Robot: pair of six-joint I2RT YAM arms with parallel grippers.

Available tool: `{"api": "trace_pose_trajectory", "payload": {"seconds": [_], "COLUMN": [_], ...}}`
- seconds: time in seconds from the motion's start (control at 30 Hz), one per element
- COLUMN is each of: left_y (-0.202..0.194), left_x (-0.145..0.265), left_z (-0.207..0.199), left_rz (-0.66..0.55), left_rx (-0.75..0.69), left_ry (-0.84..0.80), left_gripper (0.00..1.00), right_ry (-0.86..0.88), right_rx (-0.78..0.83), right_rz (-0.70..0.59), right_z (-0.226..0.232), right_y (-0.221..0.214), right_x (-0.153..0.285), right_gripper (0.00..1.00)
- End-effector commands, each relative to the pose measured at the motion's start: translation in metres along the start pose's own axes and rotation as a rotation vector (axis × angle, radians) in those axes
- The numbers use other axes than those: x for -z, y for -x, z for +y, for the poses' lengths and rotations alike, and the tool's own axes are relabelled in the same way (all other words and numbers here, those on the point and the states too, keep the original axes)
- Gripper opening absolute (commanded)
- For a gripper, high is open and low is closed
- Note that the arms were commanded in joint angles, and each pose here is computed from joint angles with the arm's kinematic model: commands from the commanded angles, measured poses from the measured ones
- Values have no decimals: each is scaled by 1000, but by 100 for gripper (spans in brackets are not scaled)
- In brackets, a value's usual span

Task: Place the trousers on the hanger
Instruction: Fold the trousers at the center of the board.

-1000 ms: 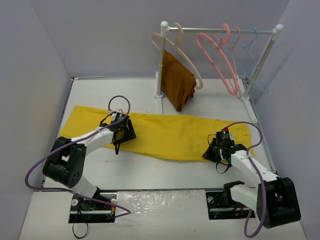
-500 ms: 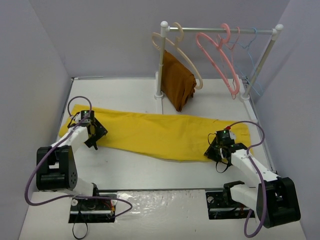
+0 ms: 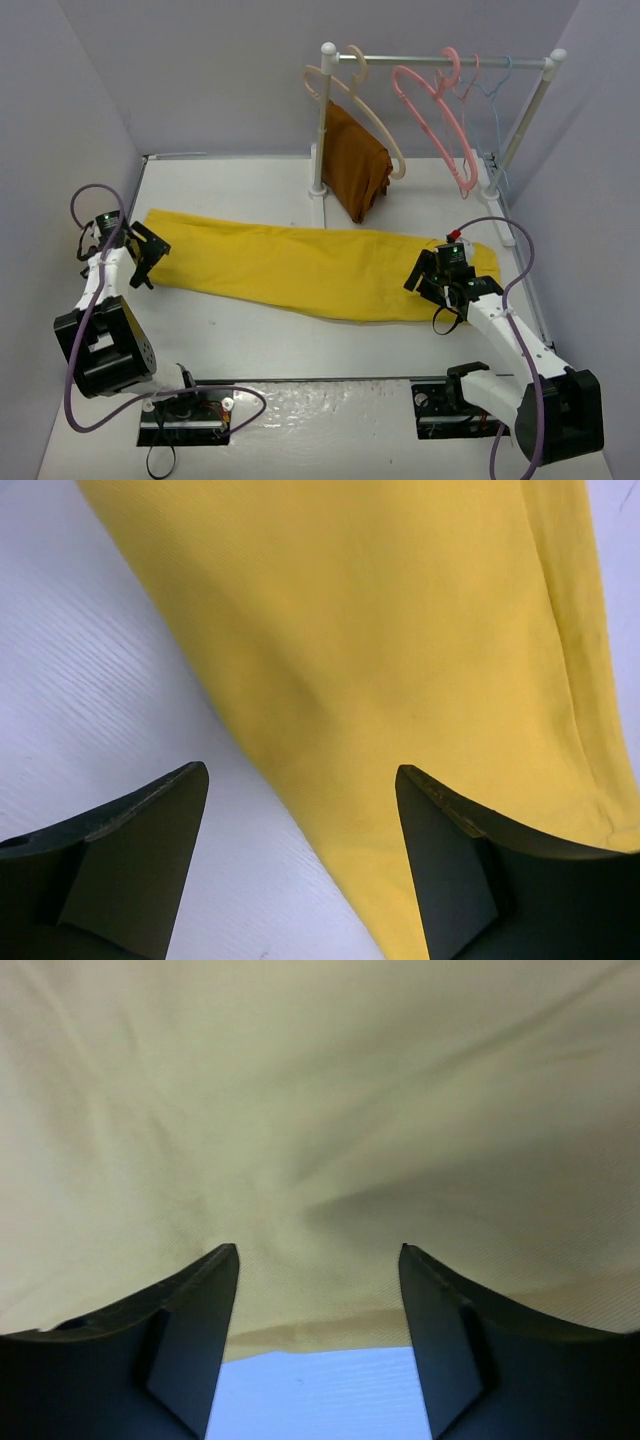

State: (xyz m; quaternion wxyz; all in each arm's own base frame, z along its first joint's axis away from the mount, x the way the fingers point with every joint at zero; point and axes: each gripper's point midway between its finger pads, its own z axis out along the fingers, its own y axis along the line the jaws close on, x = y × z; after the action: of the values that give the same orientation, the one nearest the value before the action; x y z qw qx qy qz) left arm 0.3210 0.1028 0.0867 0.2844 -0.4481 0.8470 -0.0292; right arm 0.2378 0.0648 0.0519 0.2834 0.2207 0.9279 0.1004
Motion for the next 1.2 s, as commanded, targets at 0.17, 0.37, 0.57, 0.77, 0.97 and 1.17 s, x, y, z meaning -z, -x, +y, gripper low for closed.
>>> {"api": "trace_pose_trajectory", "payload": {"seconds": [0.17, 0.37, 0.57, 0.77, 0.97, 1.17], "left_y": [50, 70, 52, 24, -20, -85], "left_x": [-15, -24, -12, 39, 84, 107], "left_z": [30, 30, 9, -22, -77, -124], "left_rz": [-82, -109, -91, -141, -167, -114], "left_rx": [90, 104, 96, -28, -336, -660], "left_ry": [57, 97, 27, -81, -233, -401], "left_gripper": [78, 79, 78, 78, 78, 78], "right_ry": [185, 219, 99, -62, -333, -520], "right_rx": [194, 214, 156, 101, -57, -240], "right_rz": [-62, -39, -78, -105, -181, -245], "right_z": [45, 49, 35, 16, -62, -116], "right_y": [32, 26, 40, 60, 95, 114], "right_x": [21, 16, 7, -4, 14, 46], "right_gripper": [74, 74, 74, 73, 79, 100]}}
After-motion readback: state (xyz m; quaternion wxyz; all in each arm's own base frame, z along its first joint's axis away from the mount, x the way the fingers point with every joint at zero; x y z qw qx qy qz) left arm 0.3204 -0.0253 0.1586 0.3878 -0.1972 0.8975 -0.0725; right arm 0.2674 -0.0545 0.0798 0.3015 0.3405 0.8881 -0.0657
